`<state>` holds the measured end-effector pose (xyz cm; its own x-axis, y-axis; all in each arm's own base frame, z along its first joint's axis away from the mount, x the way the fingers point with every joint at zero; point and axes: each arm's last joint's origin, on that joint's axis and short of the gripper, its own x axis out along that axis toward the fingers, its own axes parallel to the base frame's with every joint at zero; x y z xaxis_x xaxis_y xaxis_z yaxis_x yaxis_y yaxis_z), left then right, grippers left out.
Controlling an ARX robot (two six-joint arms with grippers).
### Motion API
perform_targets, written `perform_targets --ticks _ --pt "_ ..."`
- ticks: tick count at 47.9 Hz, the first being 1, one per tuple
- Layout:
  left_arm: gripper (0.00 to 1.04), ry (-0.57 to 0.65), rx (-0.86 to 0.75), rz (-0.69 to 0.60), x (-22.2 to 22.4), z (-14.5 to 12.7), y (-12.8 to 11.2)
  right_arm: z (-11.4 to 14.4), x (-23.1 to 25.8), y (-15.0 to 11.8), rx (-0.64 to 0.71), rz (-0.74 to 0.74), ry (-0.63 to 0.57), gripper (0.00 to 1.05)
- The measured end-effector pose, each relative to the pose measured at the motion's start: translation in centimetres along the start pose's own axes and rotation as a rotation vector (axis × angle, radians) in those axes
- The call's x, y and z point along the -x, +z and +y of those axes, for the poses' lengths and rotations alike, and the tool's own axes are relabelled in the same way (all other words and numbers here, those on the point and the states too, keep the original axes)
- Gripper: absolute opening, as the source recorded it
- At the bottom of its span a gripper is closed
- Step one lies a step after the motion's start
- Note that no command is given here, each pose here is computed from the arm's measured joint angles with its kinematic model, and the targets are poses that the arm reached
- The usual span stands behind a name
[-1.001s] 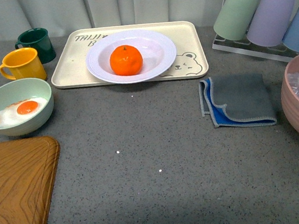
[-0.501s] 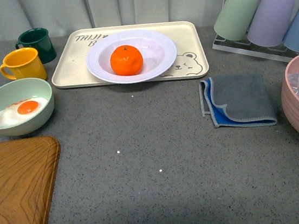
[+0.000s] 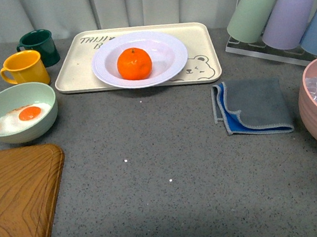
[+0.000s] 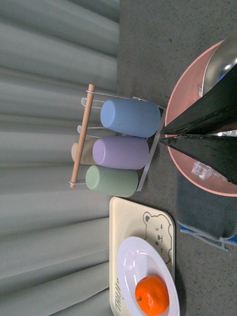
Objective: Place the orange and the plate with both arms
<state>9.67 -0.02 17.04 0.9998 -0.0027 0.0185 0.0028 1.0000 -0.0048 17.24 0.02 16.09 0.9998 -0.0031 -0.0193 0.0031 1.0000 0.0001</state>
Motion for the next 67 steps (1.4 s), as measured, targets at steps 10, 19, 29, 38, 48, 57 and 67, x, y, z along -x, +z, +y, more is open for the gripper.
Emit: perform_targets --ticks 10,19,29,38,48,57,67 --pt "0.98 0.000 0.000 0.000 0.0 0.0 0.0 0.0 2.0 0.0 0.000 -0.003 0.003 0.01" --pt "0.98 0.000 0.000 0.000 0.0 0.0 0.0 0.0 2.9 0.1 0.000 -0.006 0.003 0.01" --pt "0.98 0.000 0.000 0.000 0.0 0.0 0.0 0.0 3.7 0.3 0.000 -0.013 0.003 0.01" --pt "0.98 0.000 0.000 0.000 0.0 0.0 0.0 0.0 4.5 0.5 0.000 -0.021 0.003 0.01" --pt "0.98 0.000 0.000 0.000 0.0 0.0 0.0 0.0 5.3 0.6 0.000 -0.027 0.003 0.01" --pt "0.98 0.000 0.000 0.000 0.0 0.0 0.0 0.0 5.7 0.6 0.000 -0.027 0.004 0.01" --pt "0.98 0.000 0.000 0.000 0.0 0.0 0.0 0.0 6.1 0.6 0.000 -0.028 0.003 0.01"
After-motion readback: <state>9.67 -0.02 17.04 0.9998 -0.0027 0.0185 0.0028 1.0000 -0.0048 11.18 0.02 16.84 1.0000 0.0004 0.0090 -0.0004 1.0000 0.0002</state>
